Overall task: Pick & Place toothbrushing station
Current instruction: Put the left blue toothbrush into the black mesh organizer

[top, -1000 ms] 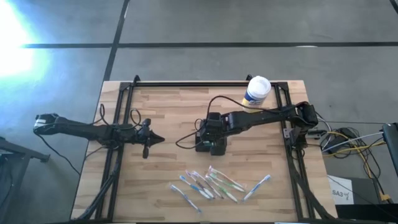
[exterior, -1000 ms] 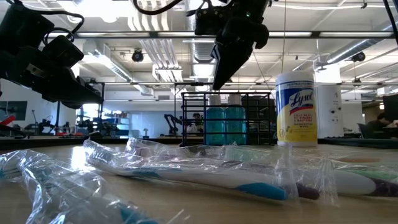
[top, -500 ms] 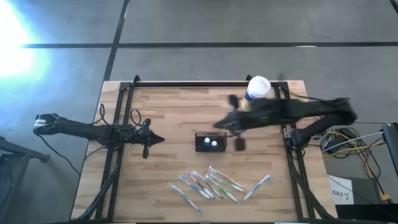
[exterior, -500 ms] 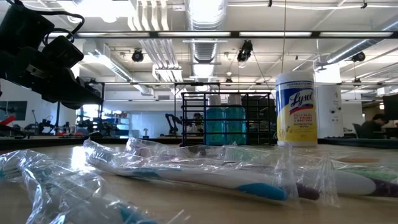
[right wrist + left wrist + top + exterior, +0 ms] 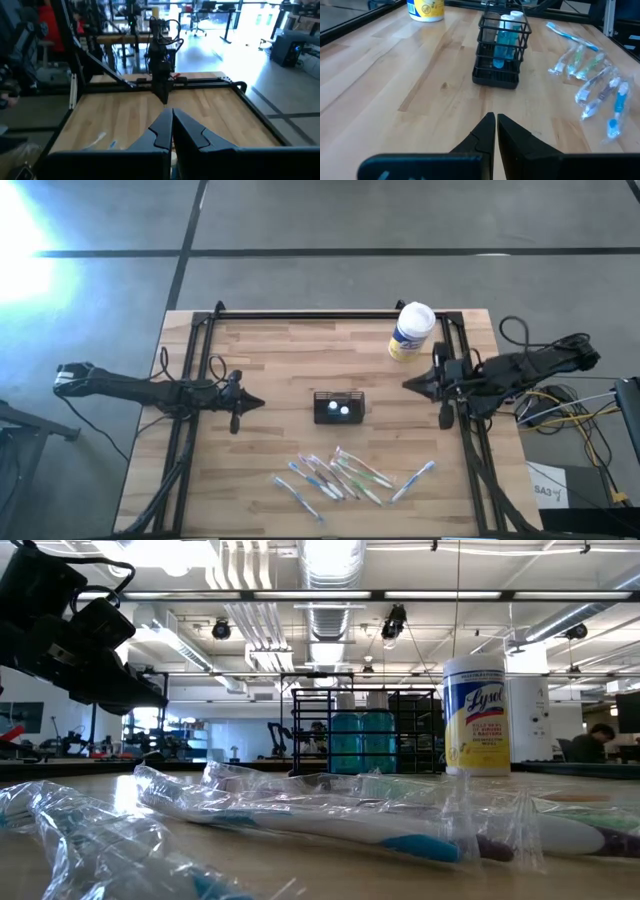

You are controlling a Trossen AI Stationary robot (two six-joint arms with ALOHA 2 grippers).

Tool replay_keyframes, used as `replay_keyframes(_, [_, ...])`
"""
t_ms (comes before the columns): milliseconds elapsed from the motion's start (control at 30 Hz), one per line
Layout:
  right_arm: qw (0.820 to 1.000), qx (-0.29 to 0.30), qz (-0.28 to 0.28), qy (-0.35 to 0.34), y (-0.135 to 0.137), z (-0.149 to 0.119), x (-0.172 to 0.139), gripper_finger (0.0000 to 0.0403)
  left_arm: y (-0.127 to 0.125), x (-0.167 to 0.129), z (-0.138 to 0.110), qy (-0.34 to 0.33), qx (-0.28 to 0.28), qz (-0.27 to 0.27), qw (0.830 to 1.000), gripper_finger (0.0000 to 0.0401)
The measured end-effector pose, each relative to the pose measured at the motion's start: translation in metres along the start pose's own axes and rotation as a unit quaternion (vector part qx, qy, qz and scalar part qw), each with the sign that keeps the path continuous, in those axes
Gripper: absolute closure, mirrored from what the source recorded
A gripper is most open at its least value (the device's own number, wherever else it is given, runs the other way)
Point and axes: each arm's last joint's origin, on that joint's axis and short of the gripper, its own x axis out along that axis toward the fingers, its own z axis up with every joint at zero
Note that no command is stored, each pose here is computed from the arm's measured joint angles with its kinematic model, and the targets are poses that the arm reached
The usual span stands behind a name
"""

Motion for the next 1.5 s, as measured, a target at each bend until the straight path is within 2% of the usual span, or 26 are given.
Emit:
replay_keyframes(233, [1.000,0.007,0.014,0.004,0.001,-0.065,0.020,0.0394,0.000,0.000,0.000,-0.003,-0.010,0.007,1.000,0.0378])
replay_keyframes(433, [1.000,-0.016,0.014,-0.012,0.003,-0.102,0.039,0.0394,0.001,0.000,0.001,-0.010,-0.014,0.025,1.000,0.0378])
replay_keyframes(567, [1.000,-0.008,0.015,-0.026,0.004,-0.118,0.046,0.0394,0.001,0.000,0.004,-0.025,-0.026,0.022,0.999,0.0378])
replay_keyframes(667, [0.999,-0.017,0.016,-0.038,0.005,-0.129,0.050,0.0394,-0.002,0.000,0.006,-0.015,-0.063,-0.003,0.998,0.0379])
replay_keyframes(800, [0.999,-0.045,-0.003,-0.017,0.003,-0.141,0.054,0.0394,-0.013,0.002,0.015,0.005,-0.065,-0.053,0.996,0.0394])
replay_keyframes(967, [0.998,-0.056,-0.028,-0.017,0.002,-0.139,0.054,0.0394,-0.043,0.009,0.038,0.051,-0.033,-0.098,0.993,0.0397])
replay_keyframes(1200, [0.997,-0.061,-0.028,-0.024,0.002,-0.134,0.053,0.0394,-0.106,0.025,0.071,0.164,0.049,-0.080,0.982,0.0398])
replay_keyframes(1333, [0.998,-0.055,-0.027,-0.033,0.003,-0.129,0.054,0.0394,-0.144,0.034,0.079,0.220,0.093,-0.058,0.969,0.0391])
replay_keyframes(1500, [0.998,-0.051,-0.027,-0.038,0.004,-0.124,0.055,0.0394,-0.182,0.047,0.078,0.281,0.099,-0.045,0.954,0.0353])
